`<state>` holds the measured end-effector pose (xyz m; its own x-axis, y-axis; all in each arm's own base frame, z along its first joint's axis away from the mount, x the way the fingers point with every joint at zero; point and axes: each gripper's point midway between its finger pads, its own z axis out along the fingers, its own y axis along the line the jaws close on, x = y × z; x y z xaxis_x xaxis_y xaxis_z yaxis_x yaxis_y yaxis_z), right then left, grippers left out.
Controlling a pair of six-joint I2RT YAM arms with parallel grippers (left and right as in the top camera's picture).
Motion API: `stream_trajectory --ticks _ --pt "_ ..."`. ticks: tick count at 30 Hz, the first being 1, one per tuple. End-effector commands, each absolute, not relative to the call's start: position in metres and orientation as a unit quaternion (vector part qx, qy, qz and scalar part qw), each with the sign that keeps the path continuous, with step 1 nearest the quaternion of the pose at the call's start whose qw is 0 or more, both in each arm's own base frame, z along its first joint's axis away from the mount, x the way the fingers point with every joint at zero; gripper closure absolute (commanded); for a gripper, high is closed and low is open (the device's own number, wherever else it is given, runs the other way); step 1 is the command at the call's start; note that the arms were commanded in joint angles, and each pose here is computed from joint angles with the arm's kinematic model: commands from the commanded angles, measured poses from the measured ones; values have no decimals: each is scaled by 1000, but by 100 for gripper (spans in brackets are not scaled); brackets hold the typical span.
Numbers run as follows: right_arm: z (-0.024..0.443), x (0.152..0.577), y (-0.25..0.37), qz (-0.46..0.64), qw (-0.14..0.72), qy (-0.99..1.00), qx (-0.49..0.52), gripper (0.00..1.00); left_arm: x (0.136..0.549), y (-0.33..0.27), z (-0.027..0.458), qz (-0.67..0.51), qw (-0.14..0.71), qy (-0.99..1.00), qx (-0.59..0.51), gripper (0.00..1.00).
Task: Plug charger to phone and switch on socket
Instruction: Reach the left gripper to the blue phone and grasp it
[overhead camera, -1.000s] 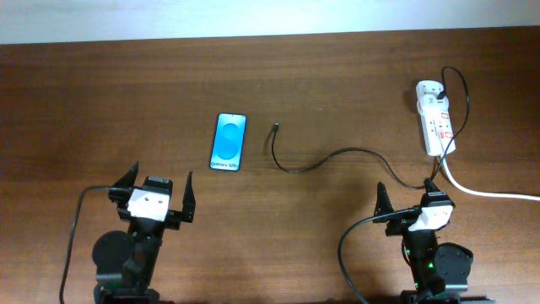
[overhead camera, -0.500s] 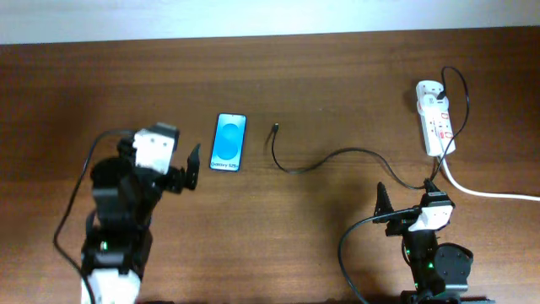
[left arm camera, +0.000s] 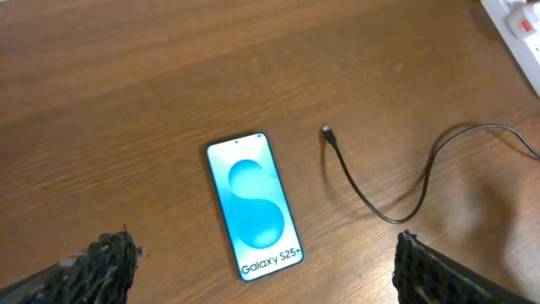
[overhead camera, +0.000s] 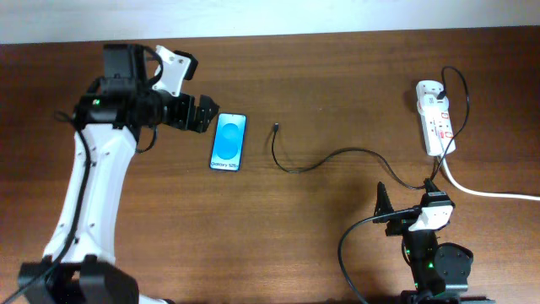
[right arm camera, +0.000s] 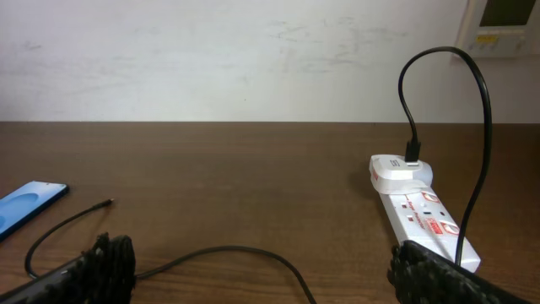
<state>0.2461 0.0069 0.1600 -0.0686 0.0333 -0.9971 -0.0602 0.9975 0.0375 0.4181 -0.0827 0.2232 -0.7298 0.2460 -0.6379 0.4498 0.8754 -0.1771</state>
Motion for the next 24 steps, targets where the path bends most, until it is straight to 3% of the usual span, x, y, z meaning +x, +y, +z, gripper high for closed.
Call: stream_trajectory --ticks 1,5,10,17,24 --pt "158 246 9 40 681 731 -12 2 420 -95 223 -180 311 910 209 1" --pt "158 246 9 40 681 731 -12 1 433 -95 222 -181 318 915 168 1" --pt "158 246 9 40 681 731 -12 2 457 -89 192 -51 265 959 85 0" --pt "158 246 9 40 681 731 -12 1 453 -117 99 -19 140 986 94 0" --pt "158 246 9 40 681 731 -12 2 444 -133 44 -11 82 990 114 0"
